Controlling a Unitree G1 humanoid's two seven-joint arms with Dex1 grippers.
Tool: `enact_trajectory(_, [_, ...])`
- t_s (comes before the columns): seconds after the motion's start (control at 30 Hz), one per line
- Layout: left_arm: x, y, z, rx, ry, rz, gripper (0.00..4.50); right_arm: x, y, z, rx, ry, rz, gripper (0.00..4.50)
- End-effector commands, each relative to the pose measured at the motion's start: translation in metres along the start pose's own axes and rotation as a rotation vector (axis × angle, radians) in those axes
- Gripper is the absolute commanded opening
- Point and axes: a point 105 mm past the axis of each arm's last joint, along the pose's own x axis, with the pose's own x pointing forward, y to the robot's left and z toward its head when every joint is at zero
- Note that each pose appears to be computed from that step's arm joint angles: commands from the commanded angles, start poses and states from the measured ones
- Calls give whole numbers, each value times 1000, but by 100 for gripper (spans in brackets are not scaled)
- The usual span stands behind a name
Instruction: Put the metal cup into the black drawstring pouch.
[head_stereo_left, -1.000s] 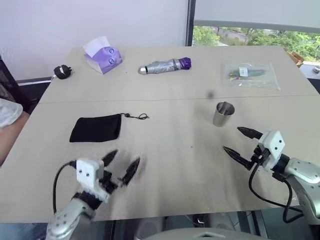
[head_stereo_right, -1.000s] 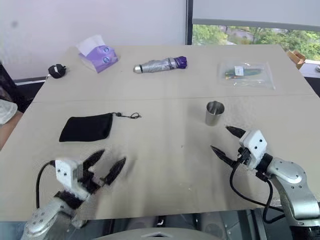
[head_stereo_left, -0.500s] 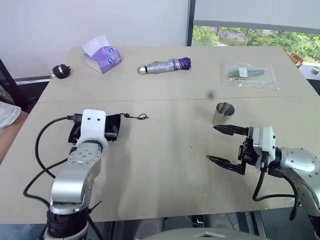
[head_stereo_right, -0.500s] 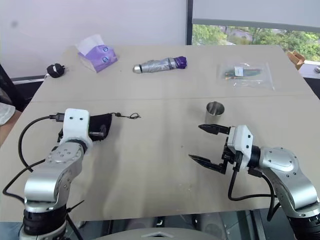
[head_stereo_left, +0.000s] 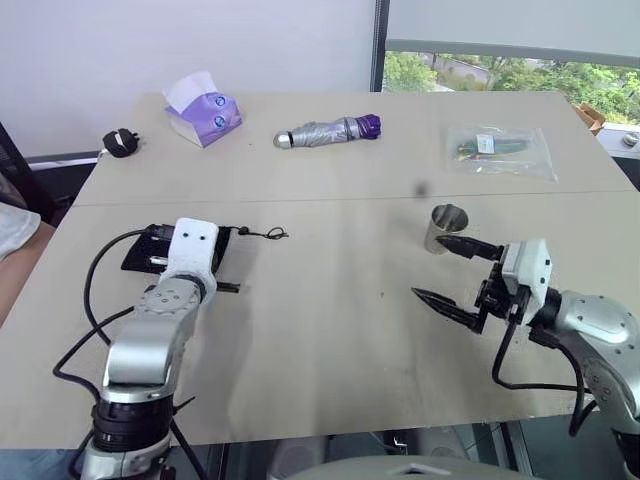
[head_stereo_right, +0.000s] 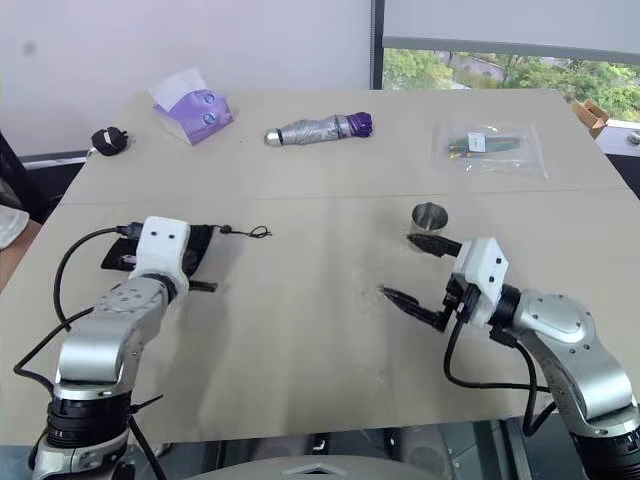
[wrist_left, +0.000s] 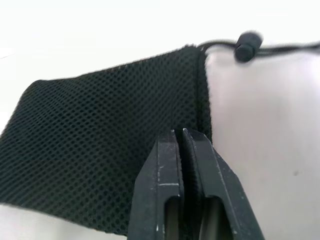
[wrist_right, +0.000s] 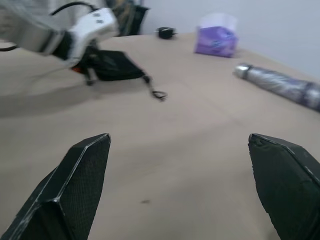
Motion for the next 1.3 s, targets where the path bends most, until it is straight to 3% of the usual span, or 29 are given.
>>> enact_trajectory(0.03, [-22,-25,44,-172,-252,-391,9,-2,-19,23,25,-13,-90,450])
enact_trajectory(0.07, [-30,-31,51,-224,-290,-503,9,-2,-22,26,40,3,-100,450])
enact_trajectory(0.2, [-39,-30,56,-249,-271,-602,9,-4,-60,24,-42,255,-253,450])
enact_trajectory(0.33, [-46,-45,64,-205,-278,-726,9,5,-93,16,73,376,-272,450])
enact_trajectory(0.5, [-44,-51,72,-163,-292,-745,9,13,-126,6,118,507,-284,450])
enact_trajectory(0.67, [-42,-55,77,-118,-317,-740,9,17,-139,-18,122,672,-192,450])
enact_trajectory(0.77, [-43,-57,78,-126,-329,-738,0,19,-146,-26,100,721,-172,360])
enact_trajectory(0.87, [-44,-58,77,-126,-330,-734,0,21,-147,-27,77,737,-142,231])
enact_trajectory(0.97, [-45,-57,74,-134,-325,-722,0,22,-146,-23,47,714,-116,54])
enact_trajectory(1.03, [-45,-56,71,-142,-319,-714,0,21,-142,-22,37,695,-97,2])
enact_trajectory(1.17, [-46,-56,72,-186,-317,-717,0,24,-126,-3,163,522,-67,2])
enact_trajectory(1.3, [-45,-52,73,-219,-307,-714,0,39,-86,8,279,329,21,2])
